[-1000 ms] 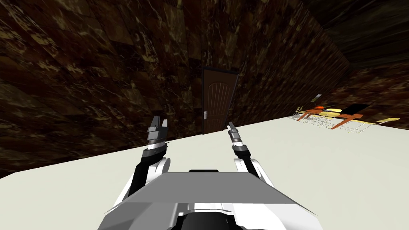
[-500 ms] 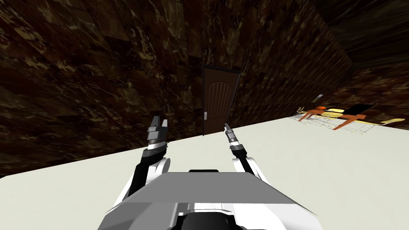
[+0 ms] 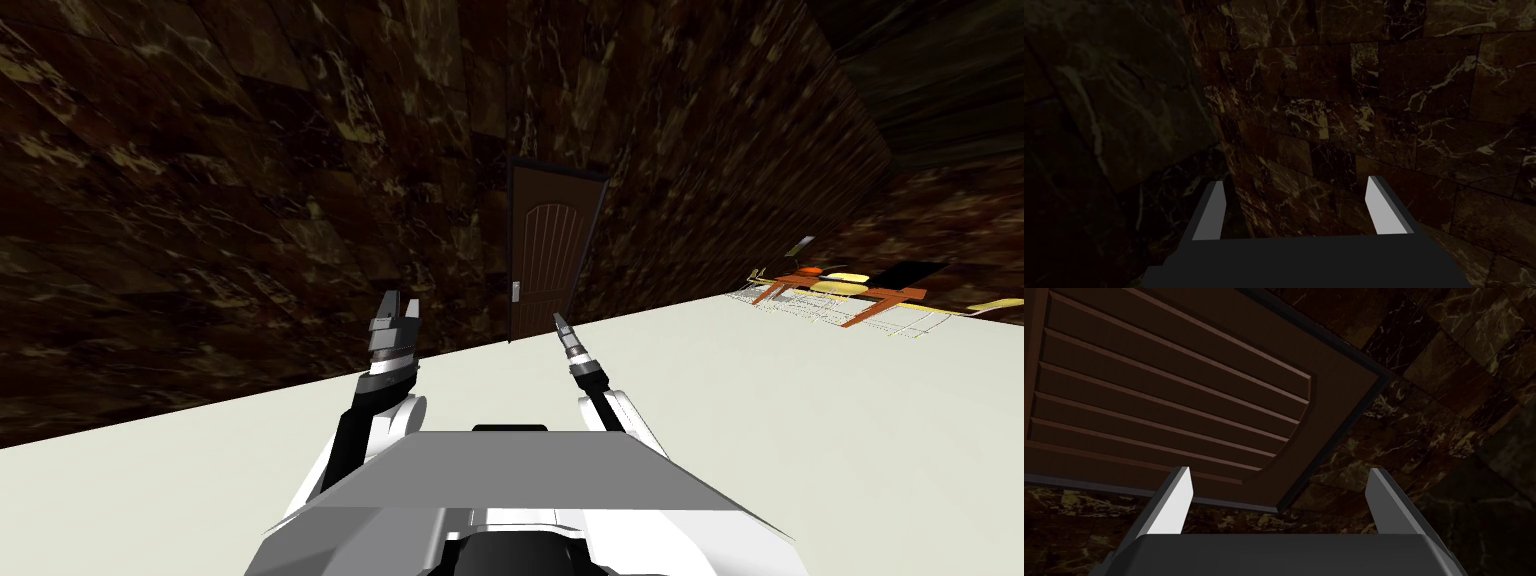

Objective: Pull the door open

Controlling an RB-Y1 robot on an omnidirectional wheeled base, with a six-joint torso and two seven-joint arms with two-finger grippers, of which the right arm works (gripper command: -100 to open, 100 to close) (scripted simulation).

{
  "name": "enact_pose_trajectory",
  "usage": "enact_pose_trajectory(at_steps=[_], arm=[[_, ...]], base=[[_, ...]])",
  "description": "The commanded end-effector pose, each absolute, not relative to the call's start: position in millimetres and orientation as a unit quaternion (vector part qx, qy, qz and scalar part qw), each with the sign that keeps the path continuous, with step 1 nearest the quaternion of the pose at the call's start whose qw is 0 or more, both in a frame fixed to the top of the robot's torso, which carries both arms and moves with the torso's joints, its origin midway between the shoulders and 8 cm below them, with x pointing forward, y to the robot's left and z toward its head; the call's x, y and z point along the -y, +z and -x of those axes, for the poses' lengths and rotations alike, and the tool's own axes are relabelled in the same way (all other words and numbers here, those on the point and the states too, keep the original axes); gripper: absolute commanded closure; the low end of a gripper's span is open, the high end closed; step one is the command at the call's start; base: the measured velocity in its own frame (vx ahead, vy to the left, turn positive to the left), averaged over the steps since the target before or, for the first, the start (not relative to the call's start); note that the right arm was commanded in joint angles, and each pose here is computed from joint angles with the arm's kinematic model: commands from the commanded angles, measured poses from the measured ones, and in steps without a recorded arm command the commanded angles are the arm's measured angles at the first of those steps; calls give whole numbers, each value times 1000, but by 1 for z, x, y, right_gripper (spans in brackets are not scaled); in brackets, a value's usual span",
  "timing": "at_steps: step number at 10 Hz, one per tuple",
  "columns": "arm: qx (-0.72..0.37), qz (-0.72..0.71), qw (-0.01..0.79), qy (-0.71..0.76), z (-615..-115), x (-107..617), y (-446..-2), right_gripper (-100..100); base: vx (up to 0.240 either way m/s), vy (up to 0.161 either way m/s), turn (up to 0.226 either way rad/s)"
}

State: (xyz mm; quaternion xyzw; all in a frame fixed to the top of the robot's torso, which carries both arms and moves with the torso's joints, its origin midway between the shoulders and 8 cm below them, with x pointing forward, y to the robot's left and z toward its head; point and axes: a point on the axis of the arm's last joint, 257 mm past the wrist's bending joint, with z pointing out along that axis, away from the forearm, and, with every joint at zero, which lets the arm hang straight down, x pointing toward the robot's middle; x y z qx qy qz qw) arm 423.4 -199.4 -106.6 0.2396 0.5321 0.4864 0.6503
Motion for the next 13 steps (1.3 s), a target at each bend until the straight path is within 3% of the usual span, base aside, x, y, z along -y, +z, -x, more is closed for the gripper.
enact_pose_trajectory(at_steps=[1,13], arm=[[-550,-238,644,477,-428,195,-119,-100],[-637,-213,619,407,-445,177,-185,-100]], base=[[96,34,3],[78,16,1]])
